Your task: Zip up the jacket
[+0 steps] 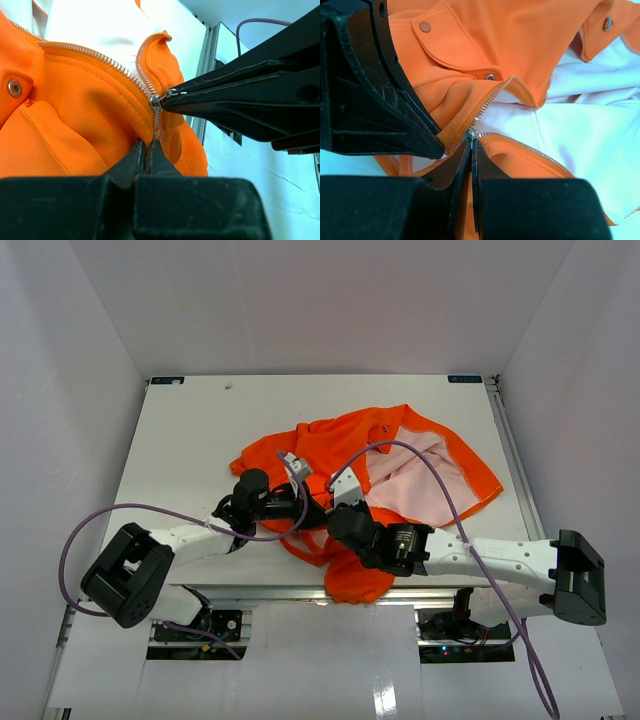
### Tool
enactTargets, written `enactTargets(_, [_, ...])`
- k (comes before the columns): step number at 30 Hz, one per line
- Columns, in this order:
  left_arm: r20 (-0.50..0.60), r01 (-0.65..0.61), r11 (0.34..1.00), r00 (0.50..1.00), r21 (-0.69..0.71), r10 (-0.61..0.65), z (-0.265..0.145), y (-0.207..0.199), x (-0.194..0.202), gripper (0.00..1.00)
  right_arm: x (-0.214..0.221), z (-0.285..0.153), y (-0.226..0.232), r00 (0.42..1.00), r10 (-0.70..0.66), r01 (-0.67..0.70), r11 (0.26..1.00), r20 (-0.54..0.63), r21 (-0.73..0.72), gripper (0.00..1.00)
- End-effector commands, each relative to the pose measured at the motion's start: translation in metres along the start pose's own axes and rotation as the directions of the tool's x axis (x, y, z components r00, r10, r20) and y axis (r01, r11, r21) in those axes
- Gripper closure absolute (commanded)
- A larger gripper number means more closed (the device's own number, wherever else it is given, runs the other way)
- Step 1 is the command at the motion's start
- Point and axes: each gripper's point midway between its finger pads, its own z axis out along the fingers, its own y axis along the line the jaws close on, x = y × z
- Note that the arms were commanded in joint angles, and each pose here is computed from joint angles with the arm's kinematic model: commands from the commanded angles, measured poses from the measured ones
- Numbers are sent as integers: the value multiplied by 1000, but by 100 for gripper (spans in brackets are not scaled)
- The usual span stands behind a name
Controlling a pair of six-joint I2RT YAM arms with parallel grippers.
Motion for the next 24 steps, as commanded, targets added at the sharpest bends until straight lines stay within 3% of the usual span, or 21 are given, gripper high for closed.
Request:
enactTargets(1, [-18,-7,1000,1000,23,8,-6,-7,6,100,-41,3,-15,995,2,-13,994,97,110,92])
enactTargets(5, [-19,0,1000,1000,6,0,-8,-5,7,100,-58,15,-30,993,8,-24,990,117,140,92])
enactTargets(13, [3,24,987,1000,-160,-24,-24,9,9,100,-90,42,-59,989,32,-48,993,144,110,92])
enactTargets(22, [-3,55,972,998,-229,-57,-33,15,21,100,-79,43,-9,986,34,-4,984,163,-177,92])
enactTargets(24, [6,69,964,998,-259,-70,-33,19,17,92,-67,41,-1,990,28,1,979,136,-206,92])
